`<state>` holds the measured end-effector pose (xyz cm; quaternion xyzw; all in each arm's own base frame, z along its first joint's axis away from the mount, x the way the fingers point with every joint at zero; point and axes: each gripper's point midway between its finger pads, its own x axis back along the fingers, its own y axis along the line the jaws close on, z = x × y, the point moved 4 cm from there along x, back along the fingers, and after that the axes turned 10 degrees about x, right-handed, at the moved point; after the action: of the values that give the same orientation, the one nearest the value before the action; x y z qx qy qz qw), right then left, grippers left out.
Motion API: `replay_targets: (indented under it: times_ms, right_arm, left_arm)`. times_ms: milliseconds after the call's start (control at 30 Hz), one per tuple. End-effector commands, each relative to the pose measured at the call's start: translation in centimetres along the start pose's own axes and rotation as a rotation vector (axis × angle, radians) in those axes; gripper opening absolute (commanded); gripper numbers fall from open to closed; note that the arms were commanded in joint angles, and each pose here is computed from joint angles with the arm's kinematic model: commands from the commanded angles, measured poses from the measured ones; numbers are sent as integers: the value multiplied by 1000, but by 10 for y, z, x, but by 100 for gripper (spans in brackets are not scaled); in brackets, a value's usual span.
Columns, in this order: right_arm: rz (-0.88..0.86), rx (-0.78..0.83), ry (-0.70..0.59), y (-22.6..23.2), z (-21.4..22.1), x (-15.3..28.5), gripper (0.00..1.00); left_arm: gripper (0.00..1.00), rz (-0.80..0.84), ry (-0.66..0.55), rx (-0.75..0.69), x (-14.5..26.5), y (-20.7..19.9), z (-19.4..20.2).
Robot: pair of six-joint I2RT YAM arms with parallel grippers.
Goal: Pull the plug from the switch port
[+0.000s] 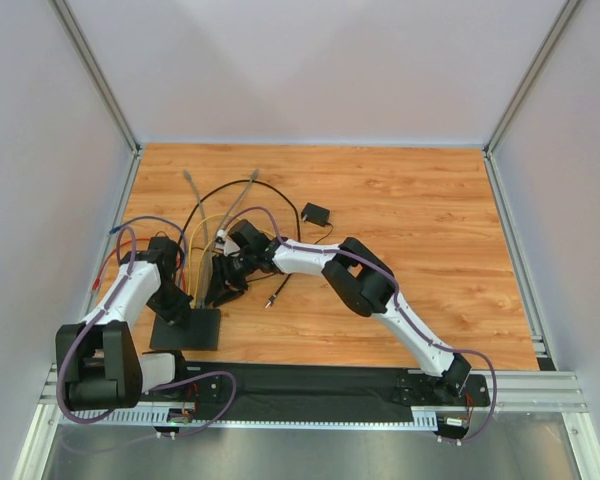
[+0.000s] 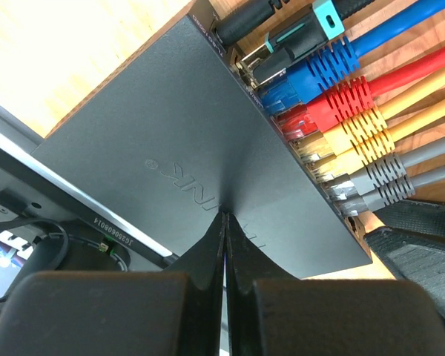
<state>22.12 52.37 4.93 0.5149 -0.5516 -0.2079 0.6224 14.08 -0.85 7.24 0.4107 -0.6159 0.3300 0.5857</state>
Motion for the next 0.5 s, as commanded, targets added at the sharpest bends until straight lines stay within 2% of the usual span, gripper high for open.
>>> replay_targets:
  times_ms: [0, 200, 467]
  right_arm:
    - [-12, -48, -25, -1, -4, -5, 37]
    - [4, -42, -7, -8, 3, -13, 31]
    - [-1, -35, 16, -16, 10, -23, 28]
  left_arm:
    - [0, 2, 35, 21, -12, -1, 6]
    - [0, 5, 46, 27, -14, 0, 9]
    - [0, 0, 57, 34, -17, 3, 12]
